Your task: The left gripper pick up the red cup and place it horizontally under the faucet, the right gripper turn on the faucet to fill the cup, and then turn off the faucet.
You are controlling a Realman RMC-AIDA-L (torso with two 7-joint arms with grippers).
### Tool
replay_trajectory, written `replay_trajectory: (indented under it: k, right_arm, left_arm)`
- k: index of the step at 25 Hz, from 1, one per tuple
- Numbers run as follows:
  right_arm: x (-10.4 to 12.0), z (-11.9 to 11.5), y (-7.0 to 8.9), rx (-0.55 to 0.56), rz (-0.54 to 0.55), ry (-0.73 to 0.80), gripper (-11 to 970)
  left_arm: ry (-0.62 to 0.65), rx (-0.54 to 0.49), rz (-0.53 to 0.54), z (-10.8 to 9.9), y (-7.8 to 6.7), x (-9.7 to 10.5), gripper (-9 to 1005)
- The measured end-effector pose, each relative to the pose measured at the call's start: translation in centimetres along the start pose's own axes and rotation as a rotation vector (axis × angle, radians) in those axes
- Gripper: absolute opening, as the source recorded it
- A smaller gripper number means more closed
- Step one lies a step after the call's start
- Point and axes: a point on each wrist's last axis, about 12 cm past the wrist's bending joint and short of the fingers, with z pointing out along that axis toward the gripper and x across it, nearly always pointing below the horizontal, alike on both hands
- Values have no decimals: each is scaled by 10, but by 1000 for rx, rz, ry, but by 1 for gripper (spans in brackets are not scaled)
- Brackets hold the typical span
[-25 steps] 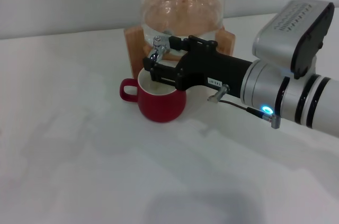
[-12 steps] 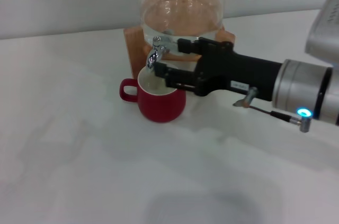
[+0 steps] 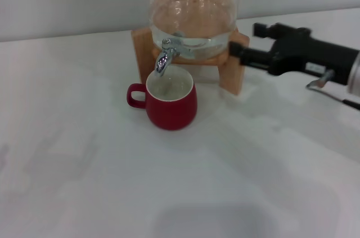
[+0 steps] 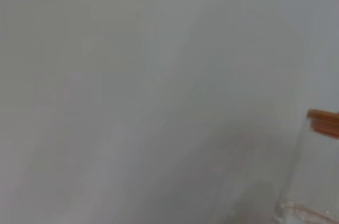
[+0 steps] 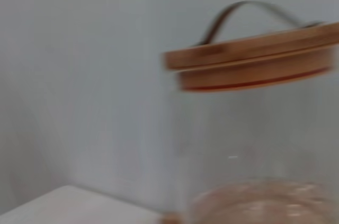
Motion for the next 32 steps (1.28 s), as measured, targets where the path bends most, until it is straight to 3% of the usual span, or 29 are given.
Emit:
replay_trajectory:
  k: [8,12,32]
  right_arm:
    - [-5,-35,-46,155,34,-37,776]
    - [-2,-50,-61,192,69,-50,776]
    - [2,-60,-74,230,105,-66,776]
  left_arm:
    - [27,5,7,1,0,2,652]
    - [41,11,8,3,0,3,652]
    - [52,11,-10,4,-1,5,652]
